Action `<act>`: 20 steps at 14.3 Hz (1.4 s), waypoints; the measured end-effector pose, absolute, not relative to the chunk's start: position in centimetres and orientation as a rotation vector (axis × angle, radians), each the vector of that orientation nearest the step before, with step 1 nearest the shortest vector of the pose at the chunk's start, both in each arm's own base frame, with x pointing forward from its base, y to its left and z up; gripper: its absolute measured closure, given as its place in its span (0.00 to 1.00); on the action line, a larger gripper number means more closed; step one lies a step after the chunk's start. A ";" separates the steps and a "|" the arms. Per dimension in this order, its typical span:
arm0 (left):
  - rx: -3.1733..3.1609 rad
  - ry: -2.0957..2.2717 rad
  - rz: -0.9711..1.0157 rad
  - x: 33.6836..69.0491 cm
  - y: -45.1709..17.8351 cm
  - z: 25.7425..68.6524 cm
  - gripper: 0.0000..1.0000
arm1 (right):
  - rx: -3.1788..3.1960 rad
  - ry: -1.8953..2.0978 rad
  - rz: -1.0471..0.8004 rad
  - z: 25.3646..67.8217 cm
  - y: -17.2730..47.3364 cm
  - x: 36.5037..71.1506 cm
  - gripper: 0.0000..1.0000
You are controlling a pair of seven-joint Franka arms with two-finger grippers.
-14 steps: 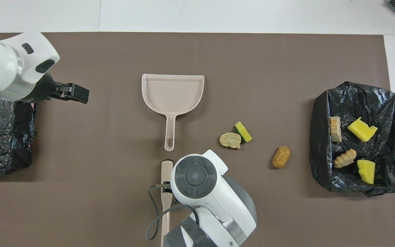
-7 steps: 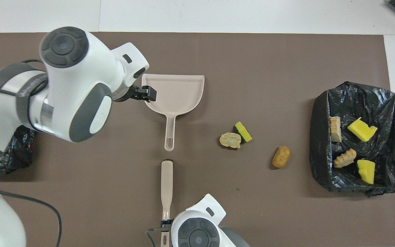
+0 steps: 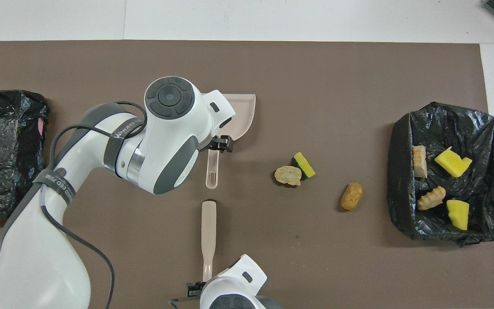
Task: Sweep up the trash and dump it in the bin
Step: 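Grasp the dustpan with the left gripper and lift it toward the near bin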
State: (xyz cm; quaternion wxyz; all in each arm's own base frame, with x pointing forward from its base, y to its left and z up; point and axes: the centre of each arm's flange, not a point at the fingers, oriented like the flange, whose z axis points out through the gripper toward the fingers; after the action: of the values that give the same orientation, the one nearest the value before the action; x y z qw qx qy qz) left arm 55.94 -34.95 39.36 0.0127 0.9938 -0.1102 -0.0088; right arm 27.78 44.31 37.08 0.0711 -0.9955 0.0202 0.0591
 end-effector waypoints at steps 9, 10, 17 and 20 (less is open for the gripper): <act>3.112 -0.325 -0.053 52.6 -36.5 36.0 0.08 | -3.035 -0.016 0.129 34.4 46.6 28.8 0.33; 3.117 -0.318 -0.062 52.5 -36.4 36.1 0.26 | -3.039 -0.019 0.131 34.1 46.6 28.7 0.34; 3.178 -0.370 -0.034 52.5 -35.7 36.1 0.68 | -3.042 -0.029 0.130 33.9 46.9 28.6 0.75; 3.190 -0.491 0.047 53.8 -33.8 38.3 0.68 | -3.039 -0.028 0.128 34.0 47.1 28.8 0.75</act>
State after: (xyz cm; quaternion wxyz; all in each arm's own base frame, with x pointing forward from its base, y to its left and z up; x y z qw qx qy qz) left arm 53.76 -33.83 38.32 -0.0432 0.9873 -0.1520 0.0147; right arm 28.81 47.13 34.01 0.0498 -0.9978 -0.0093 0.0421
